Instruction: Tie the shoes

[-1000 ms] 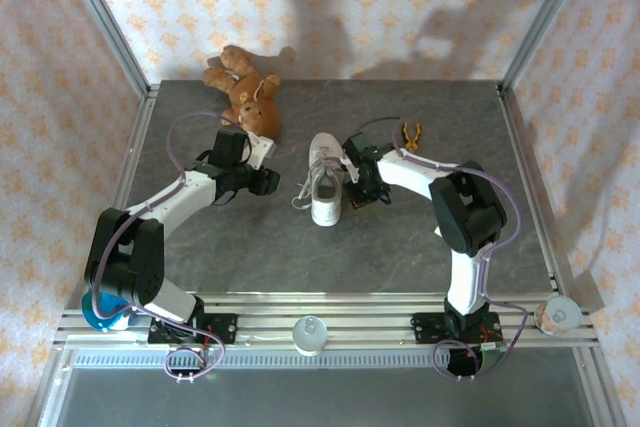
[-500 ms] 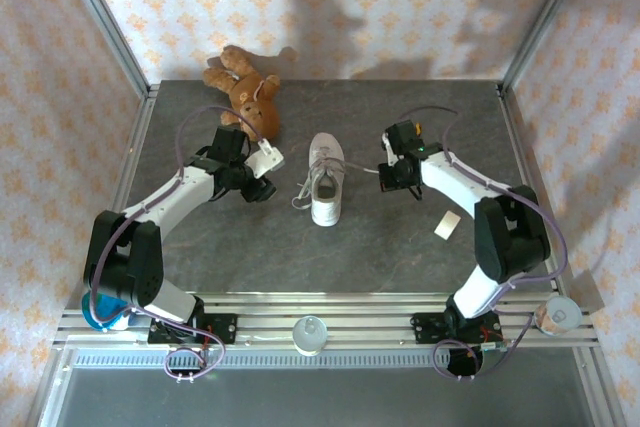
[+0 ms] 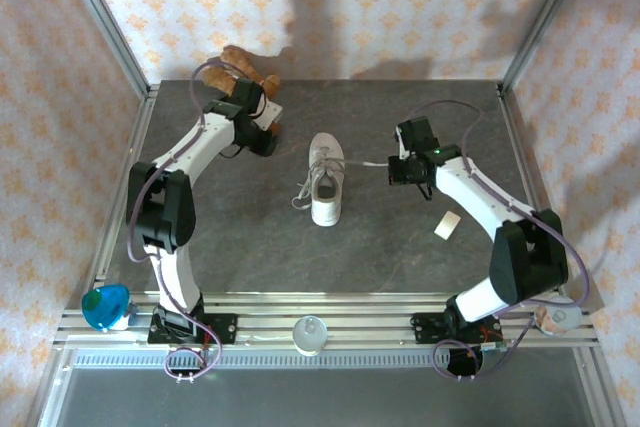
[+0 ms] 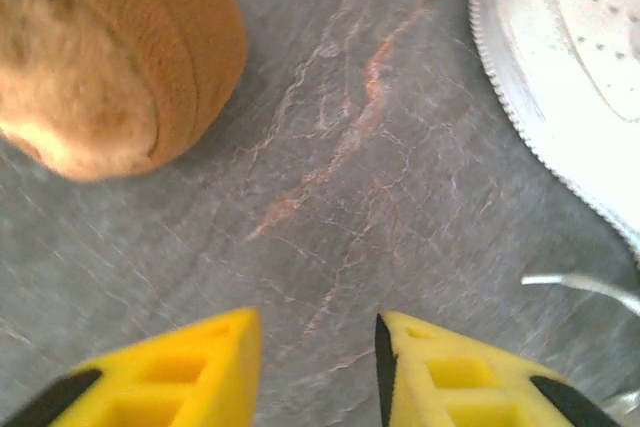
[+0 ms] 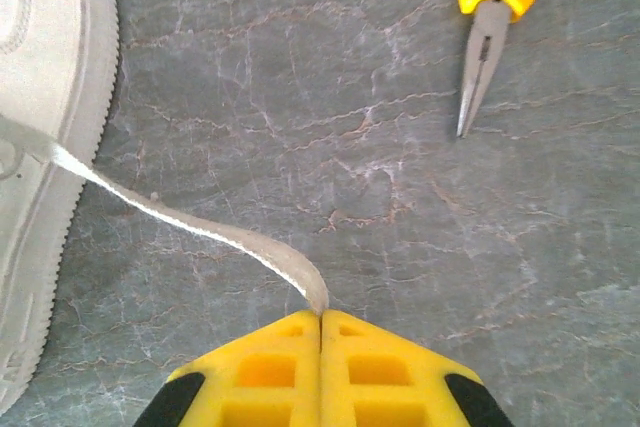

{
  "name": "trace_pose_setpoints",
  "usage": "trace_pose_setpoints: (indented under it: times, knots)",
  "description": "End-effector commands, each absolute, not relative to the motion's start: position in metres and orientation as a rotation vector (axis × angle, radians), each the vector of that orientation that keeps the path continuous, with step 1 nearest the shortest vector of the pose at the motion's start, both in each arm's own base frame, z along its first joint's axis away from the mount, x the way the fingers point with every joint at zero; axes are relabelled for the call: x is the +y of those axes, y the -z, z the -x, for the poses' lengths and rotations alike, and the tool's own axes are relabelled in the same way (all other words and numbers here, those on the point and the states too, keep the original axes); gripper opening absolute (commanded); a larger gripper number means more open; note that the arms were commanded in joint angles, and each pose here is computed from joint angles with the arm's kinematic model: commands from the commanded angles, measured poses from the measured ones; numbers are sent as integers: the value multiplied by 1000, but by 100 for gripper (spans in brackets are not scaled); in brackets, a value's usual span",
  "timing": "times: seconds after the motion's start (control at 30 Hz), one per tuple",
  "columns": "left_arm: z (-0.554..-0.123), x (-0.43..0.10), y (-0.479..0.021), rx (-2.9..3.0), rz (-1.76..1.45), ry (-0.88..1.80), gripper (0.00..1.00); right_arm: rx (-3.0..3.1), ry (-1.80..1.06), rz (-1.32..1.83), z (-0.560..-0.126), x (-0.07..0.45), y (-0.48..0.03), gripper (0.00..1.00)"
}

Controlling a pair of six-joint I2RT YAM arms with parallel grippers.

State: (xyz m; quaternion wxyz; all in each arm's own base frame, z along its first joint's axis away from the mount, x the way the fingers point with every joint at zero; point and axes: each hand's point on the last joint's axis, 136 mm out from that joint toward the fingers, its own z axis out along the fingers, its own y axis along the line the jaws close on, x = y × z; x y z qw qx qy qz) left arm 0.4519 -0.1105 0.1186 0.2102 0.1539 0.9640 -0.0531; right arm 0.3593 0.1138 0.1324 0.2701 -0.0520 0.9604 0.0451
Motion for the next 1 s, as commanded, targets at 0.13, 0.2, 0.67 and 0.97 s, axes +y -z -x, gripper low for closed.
trace_pose_setpoints:
  times: [0.13, 0.2, 0.67, 0.97]
  knots:
    - [-407, -152, -94, 2873, 471, 447, 37, 2570, -129, 96, -353, 109, -152, 0]
    - [-403, -160, -92, 2870, 517, 407, 40, 2566, -142, 95, -352, 111, -155, 0]
    - [-395, -174, -69, 2803, 871, 232, 41, 2549, -207, 110, -347, 117, -153, 0]
    - [-396, -179, -55, 2763, 1035, 281, 41, 2551, -242, 136, -345, 122, -148, 0]
